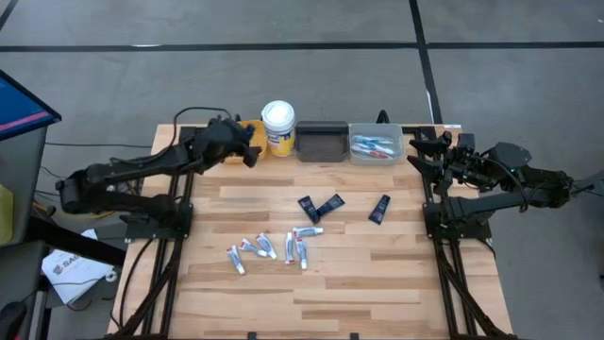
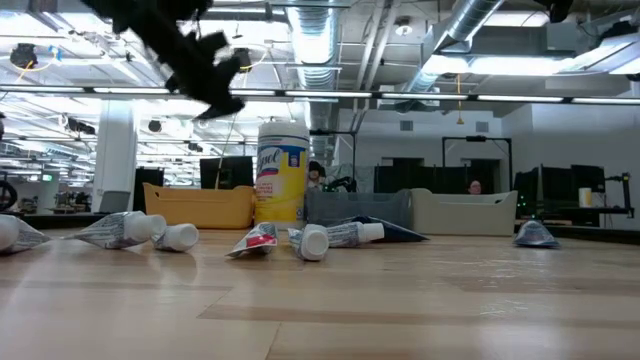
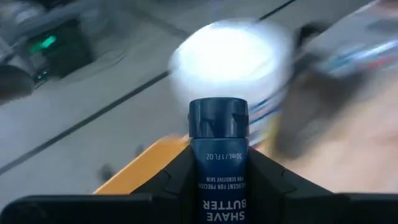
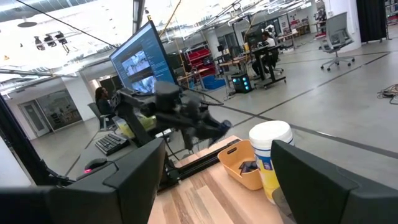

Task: Pick & Place Travel size toiletries
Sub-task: Put the blue shave cream into the yellow bin

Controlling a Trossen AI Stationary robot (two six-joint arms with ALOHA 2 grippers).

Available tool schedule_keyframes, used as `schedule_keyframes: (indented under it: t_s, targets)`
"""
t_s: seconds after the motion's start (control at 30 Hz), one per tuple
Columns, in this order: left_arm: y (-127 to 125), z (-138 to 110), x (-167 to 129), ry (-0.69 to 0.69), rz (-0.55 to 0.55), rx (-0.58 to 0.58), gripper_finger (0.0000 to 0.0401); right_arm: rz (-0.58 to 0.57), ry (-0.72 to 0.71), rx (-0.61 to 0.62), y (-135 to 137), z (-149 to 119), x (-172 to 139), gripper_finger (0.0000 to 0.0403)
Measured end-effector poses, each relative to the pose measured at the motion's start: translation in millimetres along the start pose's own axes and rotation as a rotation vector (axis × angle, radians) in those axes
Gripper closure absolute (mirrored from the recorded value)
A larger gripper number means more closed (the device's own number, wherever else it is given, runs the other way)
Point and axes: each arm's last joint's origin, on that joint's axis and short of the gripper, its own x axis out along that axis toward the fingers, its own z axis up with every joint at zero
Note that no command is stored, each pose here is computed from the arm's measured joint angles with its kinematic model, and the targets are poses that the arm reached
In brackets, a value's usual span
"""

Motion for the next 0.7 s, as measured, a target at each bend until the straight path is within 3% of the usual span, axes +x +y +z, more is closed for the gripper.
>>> schedule_keyframes:
  t_s: [0.13, 0.37, 0.7]
  targets:
    - [22.5, -21.7, 17.3, 0.065, 0.110, -0.029, 0.0305, 0.000, 0.000, 0.000, 0.0, 0.0, 0.0, 0.0117]
    - [45.1, -45.1, 32.6, 0.101, 0.149, -0.092, 0.0305, 0.000, 0.000, 0.000, 0.0, 0.0, 0.0, 0.0117]
    - [63.0, -50.9, 37.1, 0.125, 0.220, -0.128, 0.0305, -0.001, 0.000, 0.000, -0.1, 0.0, -0.1, 0.0117]
